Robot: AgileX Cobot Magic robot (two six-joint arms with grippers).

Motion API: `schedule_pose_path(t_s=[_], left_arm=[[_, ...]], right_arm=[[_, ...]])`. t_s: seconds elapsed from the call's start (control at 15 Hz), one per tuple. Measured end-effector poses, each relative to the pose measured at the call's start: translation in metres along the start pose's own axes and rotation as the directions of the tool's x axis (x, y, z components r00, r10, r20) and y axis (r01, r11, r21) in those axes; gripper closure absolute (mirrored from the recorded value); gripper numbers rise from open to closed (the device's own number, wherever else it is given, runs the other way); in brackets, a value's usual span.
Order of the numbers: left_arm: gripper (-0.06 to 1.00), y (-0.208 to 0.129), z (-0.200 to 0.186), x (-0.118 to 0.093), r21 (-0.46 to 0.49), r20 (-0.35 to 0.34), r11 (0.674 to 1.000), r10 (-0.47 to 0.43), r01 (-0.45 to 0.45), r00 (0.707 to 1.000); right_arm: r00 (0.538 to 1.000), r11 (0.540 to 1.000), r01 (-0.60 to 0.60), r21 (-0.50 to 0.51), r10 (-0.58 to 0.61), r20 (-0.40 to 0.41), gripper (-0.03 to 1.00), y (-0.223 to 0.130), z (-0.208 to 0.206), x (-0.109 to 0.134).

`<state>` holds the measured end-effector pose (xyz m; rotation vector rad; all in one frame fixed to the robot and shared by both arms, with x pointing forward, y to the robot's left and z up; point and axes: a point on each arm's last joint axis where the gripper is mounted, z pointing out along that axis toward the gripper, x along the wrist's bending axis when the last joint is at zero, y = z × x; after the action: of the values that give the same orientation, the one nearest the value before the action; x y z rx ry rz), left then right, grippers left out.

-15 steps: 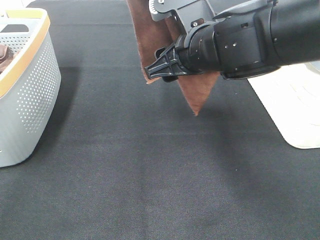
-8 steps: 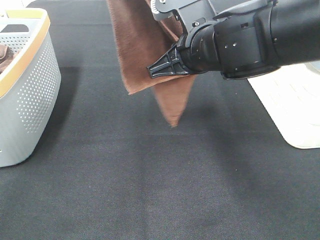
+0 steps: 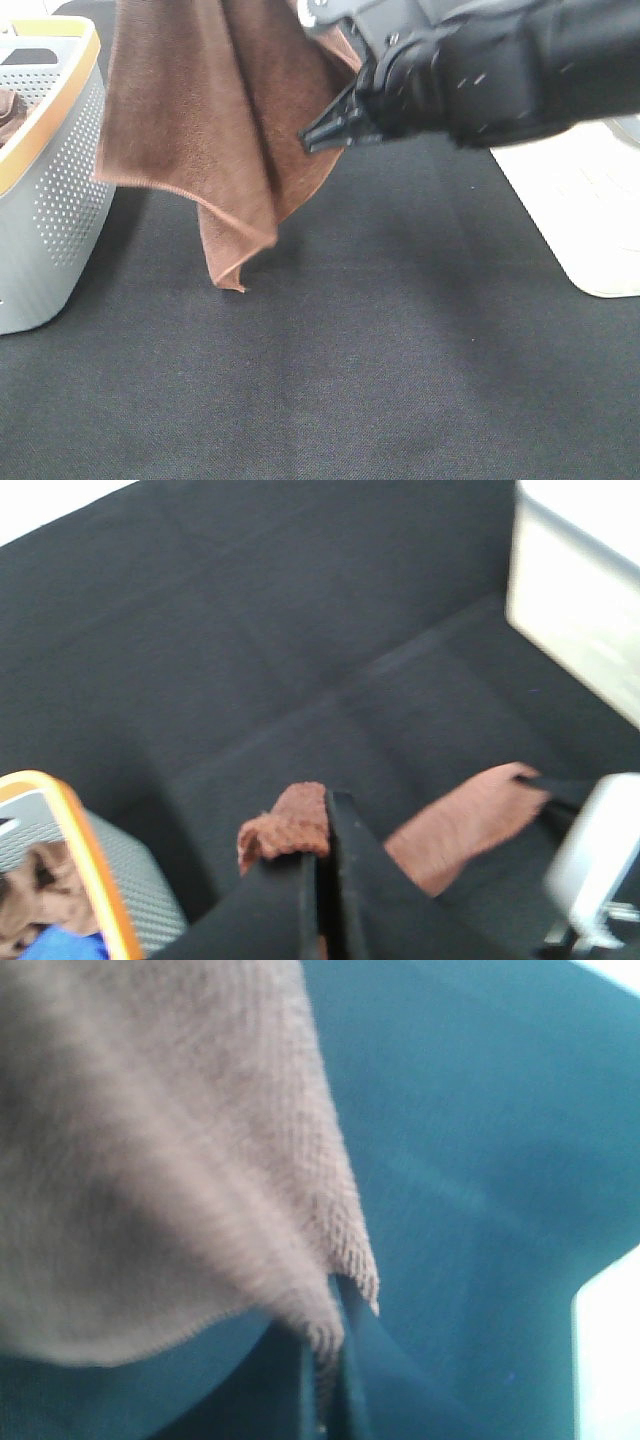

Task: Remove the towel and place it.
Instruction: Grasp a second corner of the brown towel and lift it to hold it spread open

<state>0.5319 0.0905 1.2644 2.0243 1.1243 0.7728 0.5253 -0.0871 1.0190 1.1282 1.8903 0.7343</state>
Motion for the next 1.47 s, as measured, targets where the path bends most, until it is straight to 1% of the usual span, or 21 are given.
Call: schedule_pose_path(t_s=[0.13,0.2,0.27,0.33,0.4,0.47,0.6,0.67,0.73,0.8,0.93,1.0,1.07,1.13,1.27,1.33,1.4,1.47], left_arm=[[0.94,-0.001,0.011,0.002,0.021,-0.049,1.000,0.024,-0.023,0.999],[0.94,-0.002,0.017,0.003,0.032,-0.081,0.999,0.041,-0.039,0.996],[0.94,-0.002,0.017,0.003,0.032,-0.081,0.999,0.041,-0.039,0.996],[0.94,-0.002,0.022,0.005,0.039,-0.118,0.998,0.060,-0.056,0.991],[0.94,-0.001,0.027,0.006,0.033,-0.146,0.997,0.077,-0.073,0.986],[0.94,0.002,0.033,0.007,0.002,-0.181,0.995,0.099,-0.101,0.978],[0.94,0.006,0.045,0.010,-0.036,-0.211,0.991,0.119,-0.130,0.970],[0.94,0.006,0.054,0.013,-0.040,-0.217,0.991,0.115,-0.126,0.969],[0.94,0.004,0.062,0.018,-0.032,-0.227,0.994,0.095,-0.105,0.969],[0.94,0.002,0.070,0.026,-0.019,-0.233,0.998,0.061,-0.068,0.971],[0.94,-0.006,0.088,0.041,0.018,-0.211,1.000,-0.016,0.021,0.977],[0.94,-0.010,0.093,0.046,0.039,-0.186,0.997,-0.057,0.065,0.981],[0.94,-0.014,0.097,0.051,0.060,-0.153,0.992,-0.103,0.114,0.983],[0.94,-0.016,0.098,0.052,0.078,-0.134,0.988,-0.121,0.132,0.984],[0.94,-0.019,0.098,0.054,0.112,-0.122,0.985,-0.121,0.135,0.985],[0.94,-0.020,0.098,0.053,0.129,-0.115,0.983,-0.119,0.134,0.986],[0.94,-0.022,0.098,0.053,0.144,-0.110,0.981,-0.116,0.131,0.987],[0.94,-0.023,0.098,0.052,0.155,-0.106,0.979,-0.115,0.131,0.988]], right_arm=[[1.000,0.998,0.006,-0.055,-0.005,0.018,0.97,0.013,-0.019,-0.014],[0.999,0.997,0.024,-0.074,-0.021,0.045,0.97,0.018,-0.028,-0.022],[0.999,0.997,0.024,-0.074,-0.021,0.045,0.97,0.018,-0.028,-0.022],[0.997,0.995,0.043,-0.089,-0.037,0.073,0.97,0.023,-0.037,-0.030],[0.994,0.993,0.062,-0.102,-0.052,0.099,0.97,0.026,-0.045,-0.037],[0.991,0.989,0.084,-0.120,-0.069,0.118,0.97,0.030,-0.053,-0.044],[0.985,0.981,0.119,-0.155,-0.097,0.141,0.97,0.035,-0.058,-0.048],[0.982,0.975,0.138,-0.171,-0.113,0.151,0.97,0.037,-0.060,-0.049],[0.980,0.972,0.147,-0.183,-0.119,0.157,0.97,0.038,-0.060,-0.049],[0.984,0.972,0.129,-0.195,-0.101,0.146,0.97,0.039,-0.060,-0.048],[0.994,0.971,0.090,-0.222,-0.073,0.082,0.97,0.040,-0.060,-0.043],[0.998,0.974,0.061,-0.218,-0.053,0.041,0.97,0.040,-0.059,-0.040],[1.000,0.981,0.027,-0.194,-0.024,0.014,0.97,0.037,-0.059,-0.038],[0.999,0.981,0.039,-0.189,-0.039,0.002,0.97,0.037,-0.059,-0.037],[0.995,0.976,0.081,-0.204,-0.091,-0.041,0.97,0.038,-0.059,-0.032],[0.994,0.974,0.085,-0.210,-0.099,-0.053,0.97,0.038,-0.059,-0.031],[0.992,0.972,0.097,-0.213,-0.111,-0.055,0.97,0.038,-0.059,-0.030],[0.990,0.970,0.126,-0.207,-0.136,-0.033,0.97,0.038,-0.059,-0.032]])
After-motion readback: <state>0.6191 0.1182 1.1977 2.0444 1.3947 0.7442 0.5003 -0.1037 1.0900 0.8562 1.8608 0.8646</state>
